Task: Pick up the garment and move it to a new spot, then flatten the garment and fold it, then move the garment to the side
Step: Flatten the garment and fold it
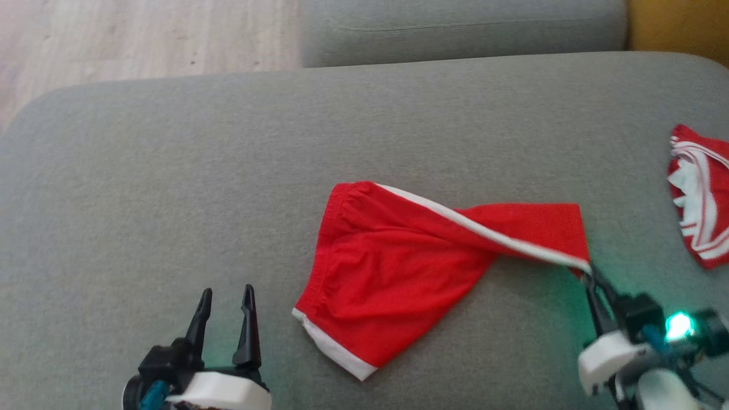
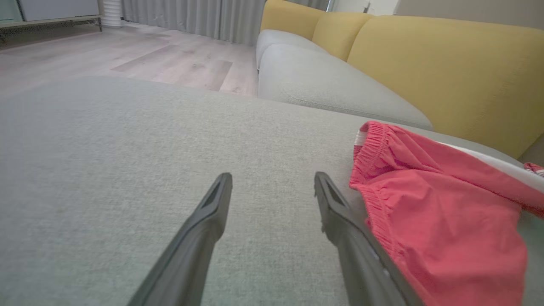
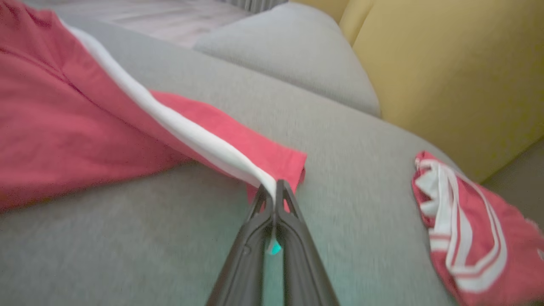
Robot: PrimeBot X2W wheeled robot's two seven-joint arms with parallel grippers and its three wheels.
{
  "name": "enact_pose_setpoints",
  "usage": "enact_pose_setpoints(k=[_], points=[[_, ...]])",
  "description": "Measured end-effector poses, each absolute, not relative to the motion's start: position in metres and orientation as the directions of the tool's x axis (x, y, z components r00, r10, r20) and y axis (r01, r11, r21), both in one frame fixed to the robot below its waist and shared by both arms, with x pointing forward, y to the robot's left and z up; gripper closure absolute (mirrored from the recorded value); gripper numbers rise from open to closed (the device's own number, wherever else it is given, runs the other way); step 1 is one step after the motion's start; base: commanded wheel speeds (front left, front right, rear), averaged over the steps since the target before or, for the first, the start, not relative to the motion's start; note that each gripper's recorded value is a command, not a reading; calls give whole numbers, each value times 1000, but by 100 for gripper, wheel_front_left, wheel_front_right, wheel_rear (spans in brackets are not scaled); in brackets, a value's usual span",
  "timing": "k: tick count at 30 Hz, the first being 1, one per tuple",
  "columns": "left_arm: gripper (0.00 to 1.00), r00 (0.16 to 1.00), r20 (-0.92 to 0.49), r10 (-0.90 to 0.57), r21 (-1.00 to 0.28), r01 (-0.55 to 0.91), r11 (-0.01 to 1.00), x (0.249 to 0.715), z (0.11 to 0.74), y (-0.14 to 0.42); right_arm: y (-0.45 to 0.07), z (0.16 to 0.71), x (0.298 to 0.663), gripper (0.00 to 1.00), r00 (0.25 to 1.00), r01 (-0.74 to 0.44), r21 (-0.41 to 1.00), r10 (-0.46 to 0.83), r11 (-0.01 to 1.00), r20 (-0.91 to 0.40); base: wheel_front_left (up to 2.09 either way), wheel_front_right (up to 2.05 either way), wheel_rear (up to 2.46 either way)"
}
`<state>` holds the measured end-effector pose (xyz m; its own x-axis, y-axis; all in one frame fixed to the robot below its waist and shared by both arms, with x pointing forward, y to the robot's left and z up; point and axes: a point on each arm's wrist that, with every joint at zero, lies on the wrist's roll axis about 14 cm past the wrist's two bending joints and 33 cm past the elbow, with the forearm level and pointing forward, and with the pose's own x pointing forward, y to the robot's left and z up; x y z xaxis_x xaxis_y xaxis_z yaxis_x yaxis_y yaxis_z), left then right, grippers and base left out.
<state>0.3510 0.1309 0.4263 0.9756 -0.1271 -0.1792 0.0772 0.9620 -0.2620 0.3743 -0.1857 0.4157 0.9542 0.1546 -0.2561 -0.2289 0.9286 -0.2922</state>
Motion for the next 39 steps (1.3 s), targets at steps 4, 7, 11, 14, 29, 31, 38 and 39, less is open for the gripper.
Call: enact_pose_setpoints(k=[4, 7, 11, 14, 29, 31, 38, 39], points=[[0, 971, -167, -173, -276, 122, 953, 358, 429, 117, -194, 394, 355, 34, 937, -225, -276, 129, 935, -325, 0, 0, 0], [0, 959, -135, -251, -304, 201, 931, 371, 438, 95, -194, 394, 358, 0, 939, -207, -254, 120, 945, -322, 0, 0, 0], [0, 929, -95, -358, -385, 298, 874, 395, 451, 61, -191, 404, 367, 0, 951, -193, -243, 120, 951, -286, 0, 0, 0], [0, 906, -90, -415, -464, 331, 822, 415, 457, 38, -183, 408, 372, 0, 954, -200, -235, 134, 951, -268, 0, 0, 0], [0, 683, -505, -528, -495, 272, 825, 459, 410, 0, -178, 421, 382, 0, 964, -197, -229, 145, 953, -224, 0, 0, 0], [0, 657, -533, -533, -494, 270, 826, 456, 405, -1, -177, 426, 386, 0, 968, -192, -225, 146, 955, -206, 0, 0, 0], [0, 632, -548, -547, -537, 236, 810, 449, 399, -3, -169, 431, 391, 0, 971, -192, -203, 155, 960, -182, 0, 0, 0], [0, 626, -550, -553, -543, 234, 806, 447, 399, -4, -168, 431, 391, 0, 971, -193, -200, 157, 961, -182, 0, 0, 0]])
